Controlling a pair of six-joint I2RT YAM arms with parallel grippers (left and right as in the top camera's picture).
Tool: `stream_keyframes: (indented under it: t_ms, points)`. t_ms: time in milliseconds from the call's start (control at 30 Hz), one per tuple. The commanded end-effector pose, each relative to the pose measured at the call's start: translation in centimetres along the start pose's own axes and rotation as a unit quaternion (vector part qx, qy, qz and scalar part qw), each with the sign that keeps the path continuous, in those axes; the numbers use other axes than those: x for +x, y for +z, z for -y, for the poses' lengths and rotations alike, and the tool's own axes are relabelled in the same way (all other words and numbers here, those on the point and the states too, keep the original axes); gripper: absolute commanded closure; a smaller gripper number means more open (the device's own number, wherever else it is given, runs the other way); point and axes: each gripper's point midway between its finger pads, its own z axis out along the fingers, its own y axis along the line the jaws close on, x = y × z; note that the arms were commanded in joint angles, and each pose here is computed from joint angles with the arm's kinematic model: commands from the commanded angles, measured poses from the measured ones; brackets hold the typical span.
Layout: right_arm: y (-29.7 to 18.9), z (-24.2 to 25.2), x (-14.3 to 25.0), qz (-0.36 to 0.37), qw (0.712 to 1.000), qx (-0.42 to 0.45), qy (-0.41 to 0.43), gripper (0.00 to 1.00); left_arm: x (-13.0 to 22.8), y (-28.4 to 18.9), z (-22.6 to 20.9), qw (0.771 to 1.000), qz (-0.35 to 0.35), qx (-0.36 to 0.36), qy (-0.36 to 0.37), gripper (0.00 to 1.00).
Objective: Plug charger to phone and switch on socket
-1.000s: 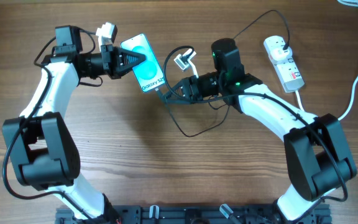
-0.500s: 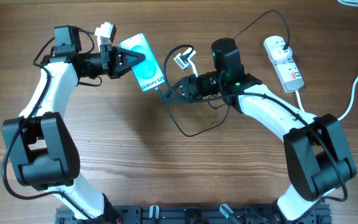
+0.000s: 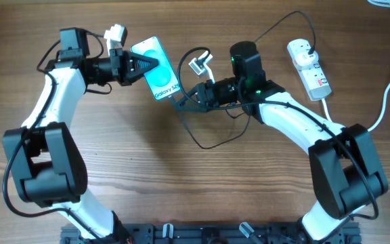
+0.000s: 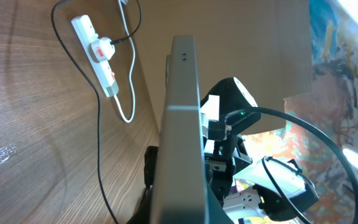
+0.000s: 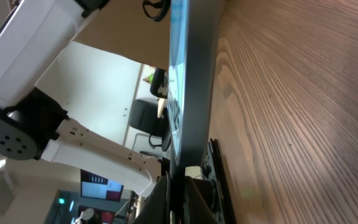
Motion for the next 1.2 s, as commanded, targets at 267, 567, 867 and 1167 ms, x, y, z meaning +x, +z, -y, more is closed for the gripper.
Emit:
stream_keyframes:
  t_ms: [267,567,867,1167]
  points:
    - [0.3,0.8,-1.2,0.021,0.999,0.010,-0.026,0.96,0.6,0.8,2.5,0.999,-0.016,0.026,0.032,0.96]
    - [0.2,0.8,-2.4,0.045,0.996,0.022,-0.067,0.96,1.3,2.2,2.8,0.998,-0.034,0.031,0.036,0.96]
    - [-0.5,0.8,-3.1,0.060,0.996,0.027,-0.061,0.95,2.9,3.2,2.8,0.997,-0.048,0.036,0.052,0.96]
    - [-0.9,0.3,-3.4,0.060,0.995,0.019,-0.078,0.95,3.6,3.3,2.7,0.996,-0.050,0.035,0.058,0.96]
